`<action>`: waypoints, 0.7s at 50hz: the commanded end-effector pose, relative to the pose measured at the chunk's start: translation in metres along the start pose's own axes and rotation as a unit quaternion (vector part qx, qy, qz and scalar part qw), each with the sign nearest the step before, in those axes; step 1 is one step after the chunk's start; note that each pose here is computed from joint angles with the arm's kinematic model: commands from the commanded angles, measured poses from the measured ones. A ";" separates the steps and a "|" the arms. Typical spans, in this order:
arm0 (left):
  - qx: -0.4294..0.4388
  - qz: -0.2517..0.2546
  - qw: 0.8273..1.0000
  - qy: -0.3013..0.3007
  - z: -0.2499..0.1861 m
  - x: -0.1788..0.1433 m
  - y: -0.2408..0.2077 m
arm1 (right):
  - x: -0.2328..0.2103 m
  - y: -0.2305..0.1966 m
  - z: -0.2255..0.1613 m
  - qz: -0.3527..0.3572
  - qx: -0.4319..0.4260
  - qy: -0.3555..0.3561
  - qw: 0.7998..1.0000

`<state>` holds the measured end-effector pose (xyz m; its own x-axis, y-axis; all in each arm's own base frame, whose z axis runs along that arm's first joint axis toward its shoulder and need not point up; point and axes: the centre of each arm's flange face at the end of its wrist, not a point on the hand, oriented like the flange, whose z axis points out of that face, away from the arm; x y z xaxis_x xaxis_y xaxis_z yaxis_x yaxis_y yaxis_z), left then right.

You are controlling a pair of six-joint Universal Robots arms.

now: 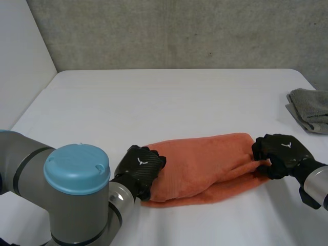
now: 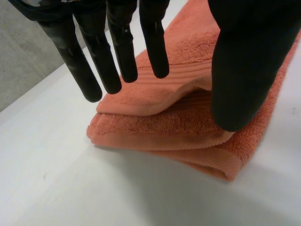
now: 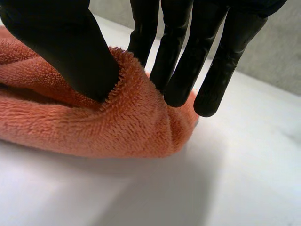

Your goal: Fold the laundry.

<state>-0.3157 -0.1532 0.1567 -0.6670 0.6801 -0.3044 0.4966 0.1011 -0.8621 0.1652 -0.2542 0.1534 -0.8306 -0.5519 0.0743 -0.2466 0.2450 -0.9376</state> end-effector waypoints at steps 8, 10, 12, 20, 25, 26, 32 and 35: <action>-0.002 0.004 1.000 -0.023 0.007 -0.001 -0.003 | 0.046 -0.010 -0.021 0.009 0.033 0.035 0.999; 0.000 0.004 1.000 -0.025 0.007 -0.001 -0.004 | 0.046 -0.007 -0.023 0.014 0.023 0.028 0.999; 0.000 0.005 1.000 -0.025 0.007 -0.001 -0.004 | 0.047 -0.004 -0.024 0.016 0.006 0.023 1.000; 0.004 0.005 1.000 -0.026 0.006 -0.001 -0.007 | 0.046 0.005 -0.027 -0.017 -0.034 0.021 0.999; 0.007 0.004 1.000 -0.028 0.005 -0.002 -0.010 | 0.050 0.019 -0.025 -0.024 -0.076 0.022 0.997; 0.009 0.004 1.000 -0.028 0.005 -0.002 -0.011 | 0.052 0.020 -0.025 -0.023 -0.080 0.026 0.996; 0.022 0.002 0.999 -0.033 0.002 -0.006 -0.019 | 0.076 0.017 -0.026 -0.038 -0.088 0.070 0.993; 0.032 0.000 0.999 -0.038 -0.001 -0.009 -0.025 | 0.071 0.002 -0.025 -0.063 -0.072 0.067 0.993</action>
<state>-0.3225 -0.1600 0.1700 -0.6971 0.6350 -0.3329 0.4839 0.0741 -0.8720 0.0926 -0.2647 0.1492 -0.8545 -0.4890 0.1751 -0.3766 0.3513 -0.8572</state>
